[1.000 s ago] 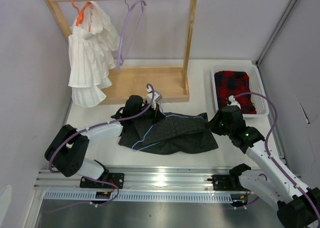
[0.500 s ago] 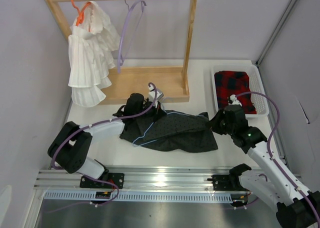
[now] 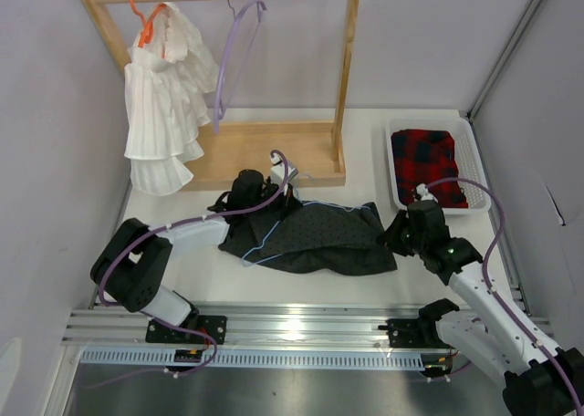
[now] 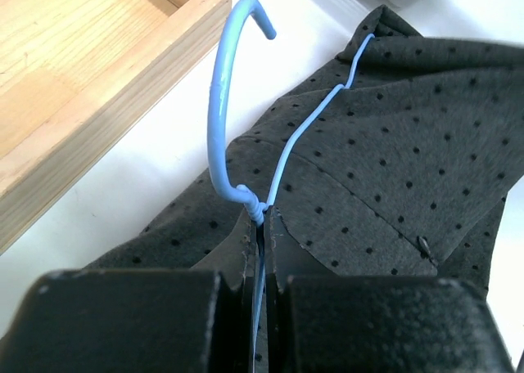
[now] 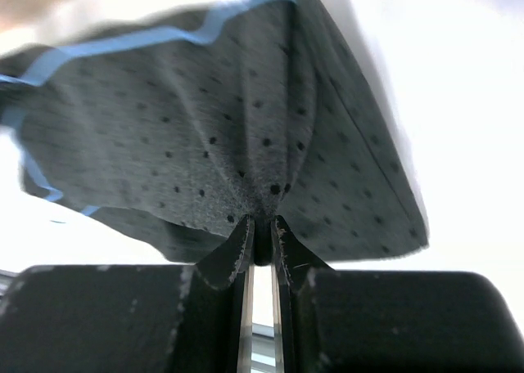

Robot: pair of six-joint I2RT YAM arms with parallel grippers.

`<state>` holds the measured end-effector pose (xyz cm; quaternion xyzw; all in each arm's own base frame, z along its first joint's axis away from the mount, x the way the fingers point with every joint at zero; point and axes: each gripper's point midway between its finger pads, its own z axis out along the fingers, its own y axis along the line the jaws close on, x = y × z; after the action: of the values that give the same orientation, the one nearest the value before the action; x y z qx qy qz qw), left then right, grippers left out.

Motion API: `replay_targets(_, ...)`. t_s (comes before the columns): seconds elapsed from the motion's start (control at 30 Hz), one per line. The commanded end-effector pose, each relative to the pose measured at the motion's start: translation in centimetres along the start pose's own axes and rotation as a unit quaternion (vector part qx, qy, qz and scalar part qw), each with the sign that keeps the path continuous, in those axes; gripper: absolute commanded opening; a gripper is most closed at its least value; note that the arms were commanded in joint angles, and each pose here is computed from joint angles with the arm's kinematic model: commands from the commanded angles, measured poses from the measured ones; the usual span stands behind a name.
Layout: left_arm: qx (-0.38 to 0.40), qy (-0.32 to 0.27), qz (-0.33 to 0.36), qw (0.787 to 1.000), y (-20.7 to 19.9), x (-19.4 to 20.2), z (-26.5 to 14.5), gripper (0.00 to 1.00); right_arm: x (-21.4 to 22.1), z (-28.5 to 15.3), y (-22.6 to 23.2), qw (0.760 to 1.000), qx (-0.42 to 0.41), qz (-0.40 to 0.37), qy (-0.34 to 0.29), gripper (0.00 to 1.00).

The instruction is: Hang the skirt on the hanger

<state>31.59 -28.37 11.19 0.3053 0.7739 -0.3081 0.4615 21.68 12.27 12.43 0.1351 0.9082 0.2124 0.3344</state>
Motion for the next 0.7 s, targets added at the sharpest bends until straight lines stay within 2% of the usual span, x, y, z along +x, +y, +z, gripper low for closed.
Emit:
replay_targets(0.0,-0.066,-0.002,0.032,0.997,3.5,0.3,-0.3,0.0,1.8,1.1,-2.1,1.0,0.026,-0.005,0.017,0.0)
replay_targets(0.13,-0.068,-0.003,0.03,0.997,3.5,0.2,-0.5,0.0,2.6,1.7,-1.1,0.999,0.019,0.005,0.033,0.17)
replay_targets(0.17,-0.068,-0.002,0.03,0.997,3.5,0.2,-0.5,0.0,2.1,1.9,-1.6,0.999,0.039,0.003,0.017,0.3)
replay_targets(0.23,-0.067,-0.003,0.03,0.997,3.4,0.1,-0.4,0.0,1.6,1.8,-1.7,0.999,0.054,0.008,0.004,0.44)
replay_targets(0.27,-0.067,-0.003,0.03,0.997,3.4,0.0,-0.3,0.0,1.5,1.6,-1.3,0.999,0.051,0.0,-0.003,0.56)
replay_targets(0.33,-0.065,-0.003,0.028,0.997,3.4,0.0,-0.2,0.0,0.2,0.9,-1.0,0.997,0.06,0.0,-0.038,0.63)
replay_targets(0.4,-0.064,-0.005,0.029,0.997,3.3,-0.1,-0.2,0.0,0.0,0.5,-0.2,0.997,0.056,-0.008,-0.046,0.64)
replay_targets(0.5,-0.063,-0.004,0.029,0.998,3.3,-0.1,-0.2,0.0,0.6,0.4,2.9,0.999,0.001,-0.011,-0.038,0.63)
replay_targets(0.63,-0.062,-0.003,0.03,0.998,3.3,-0.1,-0.2,0.0,1.0,1.0,8.4,0.996,-0.065,-0.017,-0.053,0.59)
replay_targets(0.67,-0.062,-0.004,0.029,0.998,3.3,-0.1,-0.2,0.0,2.2,2.1,9.2,0.997,-0.064,-0.03,-0.037,0.58)
